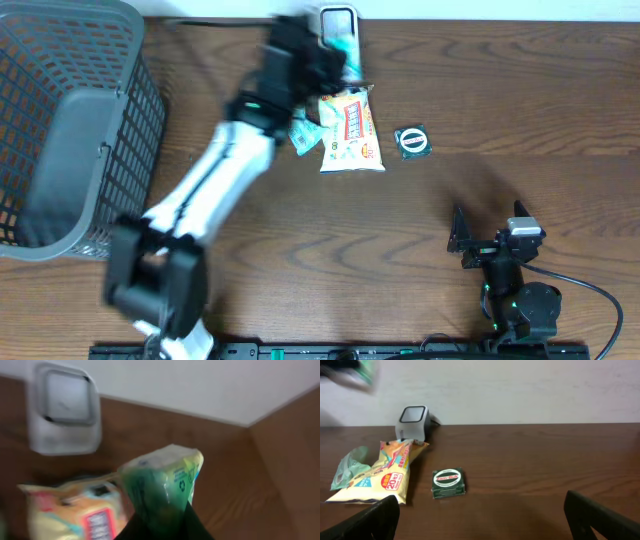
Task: Scan the item barcode
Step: 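Carry the mint-green tissue pack to the scanner and release it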
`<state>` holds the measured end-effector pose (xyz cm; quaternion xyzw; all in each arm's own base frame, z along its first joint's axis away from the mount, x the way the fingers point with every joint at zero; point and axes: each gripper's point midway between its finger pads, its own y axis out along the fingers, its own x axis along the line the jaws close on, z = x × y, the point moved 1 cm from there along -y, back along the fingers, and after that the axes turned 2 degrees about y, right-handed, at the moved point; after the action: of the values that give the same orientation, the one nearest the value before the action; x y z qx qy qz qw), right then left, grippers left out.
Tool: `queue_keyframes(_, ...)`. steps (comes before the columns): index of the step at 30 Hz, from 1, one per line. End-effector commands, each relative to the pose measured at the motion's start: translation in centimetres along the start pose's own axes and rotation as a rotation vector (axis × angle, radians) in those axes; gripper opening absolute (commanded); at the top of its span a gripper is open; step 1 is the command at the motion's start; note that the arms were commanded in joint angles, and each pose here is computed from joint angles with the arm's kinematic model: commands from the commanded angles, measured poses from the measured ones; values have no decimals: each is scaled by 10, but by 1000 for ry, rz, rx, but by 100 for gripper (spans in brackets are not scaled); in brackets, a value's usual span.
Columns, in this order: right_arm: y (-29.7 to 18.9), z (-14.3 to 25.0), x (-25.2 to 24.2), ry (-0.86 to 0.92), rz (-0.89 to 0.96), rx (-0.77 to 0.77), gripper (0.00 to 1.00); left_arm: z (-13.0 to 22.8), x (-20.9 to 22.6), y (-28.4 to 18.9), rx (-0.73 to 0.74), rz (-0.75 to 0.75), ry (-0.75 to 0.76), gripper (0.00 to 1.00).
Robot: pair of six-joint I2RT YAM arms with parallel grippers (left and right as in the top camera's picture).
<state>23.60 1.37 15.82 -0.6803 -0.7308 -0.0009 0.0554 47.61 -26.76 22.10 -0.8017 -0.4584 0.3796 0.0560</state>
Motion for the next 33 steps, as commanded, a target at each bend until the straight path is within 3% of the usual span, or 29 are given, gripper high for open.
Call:
queue_keyframes(1, 0, 0, 1, -8, -5, -1, 99, 31, -5, 35, 7, -33, 22, 12)
queue_keyframes(8, 0, 0, 1, -8, -5, -1, 99, 94, -10, 84, 77, -14, 56, 17)
queue_keyframes(13, 0, 0, 1, -8, -5, -1, 99, 116, 5, 96, 121, -41, 54, 50)
queue_keyframes(16, 0, 0, 1, -8, -5, -1, 99, 114, 7, 97, 116, -42, 53, 54)
queue_keyframes(23, 0, 0, 1, -8, -5, -1, 99, 71, -8, 78, 26, -5, 127, 54)
queue_keyframes(29, 0, 0, 1, -8, -5, -1, 99, -3, -36, 13, -106, 17, 251, 54)
queue_keyframes(33, 0, 0, 1, -8, -5, -1, 99, -37, -30, -42, -126, -39, 327, 54)
